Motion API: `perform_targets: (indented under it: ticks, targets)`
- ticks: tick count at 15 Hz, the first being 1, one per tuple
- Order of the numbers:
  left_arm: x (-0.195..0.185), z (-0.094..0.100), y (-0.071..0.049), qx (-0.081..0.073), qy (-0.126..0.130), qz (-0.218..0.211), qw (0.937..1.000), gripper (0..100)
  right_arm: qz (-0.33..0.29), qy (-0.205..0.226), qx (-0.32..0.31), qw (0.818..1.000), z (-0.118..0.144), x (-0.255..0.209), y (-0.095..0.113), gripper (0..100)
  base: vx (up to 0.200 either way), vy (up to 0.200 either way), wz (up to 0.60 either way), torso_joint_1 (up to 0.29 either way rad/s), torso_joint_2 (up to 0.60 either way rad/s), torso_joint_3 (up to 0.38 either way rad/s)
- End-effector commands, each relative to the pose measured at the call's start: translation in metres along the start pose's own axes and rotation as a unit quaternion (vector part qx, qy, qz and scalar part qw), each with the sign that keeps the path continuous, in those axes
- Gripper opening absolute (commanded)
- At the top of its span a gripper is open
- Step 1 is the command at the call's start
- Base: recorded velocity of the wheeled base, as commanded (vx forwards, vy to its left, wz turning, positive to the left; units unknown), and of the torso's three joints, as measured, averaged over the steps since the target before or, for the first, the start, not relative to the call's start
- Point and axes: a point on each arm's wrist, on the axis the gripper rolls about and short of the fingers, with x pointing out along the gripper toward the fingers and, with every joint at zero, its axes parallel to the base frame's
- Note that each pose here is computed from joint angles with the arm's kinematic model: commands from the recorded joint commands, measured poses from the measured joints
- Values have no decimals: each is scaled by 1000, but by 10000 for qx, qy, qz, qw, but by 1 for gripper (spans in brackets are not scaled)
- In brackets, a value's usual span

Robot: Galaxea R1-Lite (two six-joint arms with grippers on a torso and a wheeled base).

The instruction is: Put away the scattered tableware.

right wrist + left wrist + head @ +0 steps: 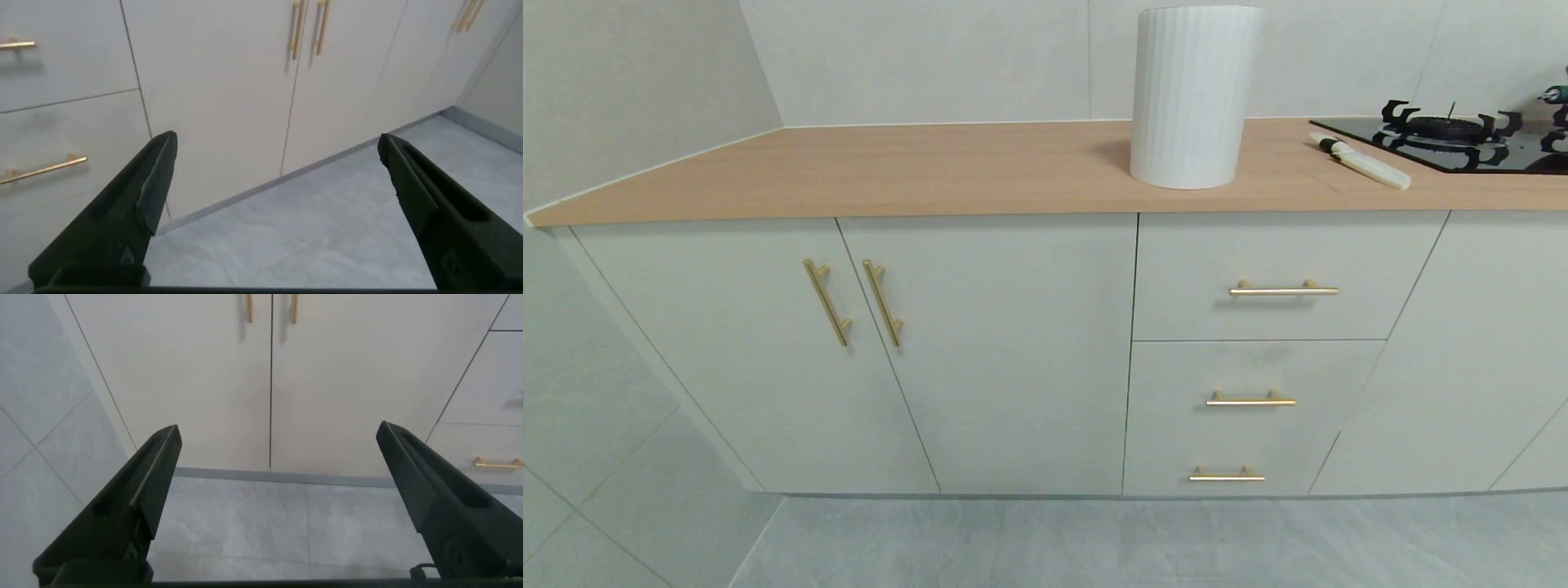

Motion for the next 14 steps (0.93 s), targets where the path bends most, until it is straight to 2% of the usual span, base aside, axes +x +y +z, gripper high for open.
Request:
perform_targets:
  ticks: [1, 2, 3, 4, 5, 6, 14]
  targets:
    - [0, 0, 0, -1, -2, 4, 10000, 100, 1056, 59, 190, 9942, -27, 2, 10, 100, 0, 0, 0, 0, 0, 0]
    - [0, 0, 0, -1, -2, 4, 10000, 100, 1697, 114, 239, 9851, -36, 4, 15, 100, 0, 0, 0, 0, 0, 0]
    - [0, 0, 0, -1, -2, 4, 10000, 100, 2060, 158, 295, 9780, -43, 6, 19, 100, 0, 0, 0, 0, 0, 0]
    - [0, 0, 0, -1, -2, 4, 10000, 100, 2325, 89, 399, 9717, -43, 6, 20, 100, 0, 0, 0, 0, 0, 0]
    - [0, 0, 0, -1, -2, 4, 10000, 100, 2479, 213, 384, 9678, -46, 5, 21, 100, 0, 0, 0, 0, 0, 0]
    - [0, 0, 0, -1, -2, 4, 10000, 100, 2515, 406, 342, 9664, -49, 5, 21, 100, 0, 0, 0, 0, 0, 0]
    - [0, 0, 0, -1, -2, 4, 10000, 100, 2520, 325, 366, 9665, -48, 5, 21, 100, 0, 0, 0, 0, 0, 0]
